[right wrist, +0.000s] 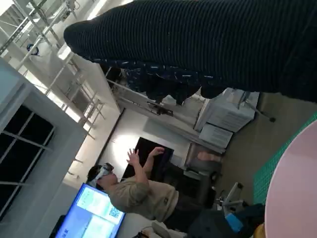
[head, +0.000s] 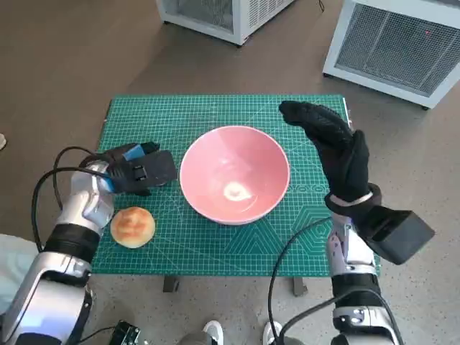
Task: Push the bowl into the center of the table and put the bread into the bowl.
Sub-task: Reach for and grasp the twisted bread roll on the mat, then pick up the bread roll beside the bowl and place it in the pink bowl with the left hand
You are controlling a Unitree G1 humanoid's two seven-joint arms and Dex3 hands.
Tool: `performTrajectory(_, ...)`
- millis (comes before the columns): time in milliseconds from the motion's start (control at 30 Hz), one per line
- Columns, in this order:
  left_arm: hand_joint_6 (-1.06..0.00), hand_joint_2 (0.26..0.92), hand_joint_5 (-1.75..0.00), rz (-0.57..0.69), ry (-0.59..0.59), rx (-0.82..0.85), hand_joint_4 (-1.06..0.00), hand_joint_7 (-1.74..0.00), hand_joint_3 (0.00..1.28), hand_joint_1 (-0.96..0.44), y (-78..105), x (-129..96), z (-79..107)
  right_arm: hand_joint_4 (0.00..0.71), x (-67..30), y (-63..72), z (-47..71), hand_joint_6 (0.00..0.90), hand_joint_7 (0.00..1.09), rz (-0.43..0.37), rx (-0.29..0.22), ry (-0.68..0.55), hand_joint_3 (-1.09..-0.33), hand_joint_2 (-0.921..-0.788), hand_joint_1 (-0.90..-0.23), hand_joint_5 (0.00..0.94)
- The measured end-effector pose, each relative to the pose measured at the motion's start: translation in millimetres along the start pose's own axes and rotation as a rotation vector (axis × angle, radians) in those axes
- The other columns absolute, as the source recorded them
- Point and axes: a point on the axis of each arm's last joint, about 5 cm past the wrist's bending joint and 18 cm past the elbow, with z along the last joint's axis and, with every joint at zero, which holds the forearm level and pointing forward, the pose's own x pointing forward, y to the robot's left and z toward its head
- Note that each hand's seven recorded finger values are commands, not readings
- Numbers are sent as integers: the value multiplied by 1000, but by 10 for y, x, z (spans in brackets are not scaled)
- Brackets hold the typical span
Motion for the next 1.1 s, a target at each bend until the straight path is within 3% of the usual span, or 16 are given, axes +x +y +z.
performTrajectory(33,-704,877,-690,14,-8,11,-610,-153,83,169,-10,3,-2,254,0,0,0,8,664,1,0,0,-698,-921,-782,4)
performTrajectory(67,-663,893,-890,29,-21,22,-639,-496,84,108,-22,6,-3,253,0,0,0,9,664,1,0,0,-699,-921,-782,4)
performTrajectory(167,-648,911,-1123,73,-69,47,-667,-894,73,35,-55,11,-8,251,0,0,0,10,664,4,1,0,-700,-921,-783,3)
performTrajectory(267,-664,916,-1168,100,-110,61,-665,-1049,65,12,-82,14,-12,251,0,1,0,10,664,7,1,0,-700,-921,-779,3)
performTrajectory(667,-650,920,-1159,156,-164,48,-676,-1160,62,1,-29,-15,-30,251,-2,3,-2,10,664,5,8,-4,-711,-921,-770,2)
performTrajectory(1100,-639,920,-1134,420,-324,-30,-706,-1163,54,2,416,-354,89,253,-3,7,-3,12,664,8,9,-6,-721,-921,-770,3)
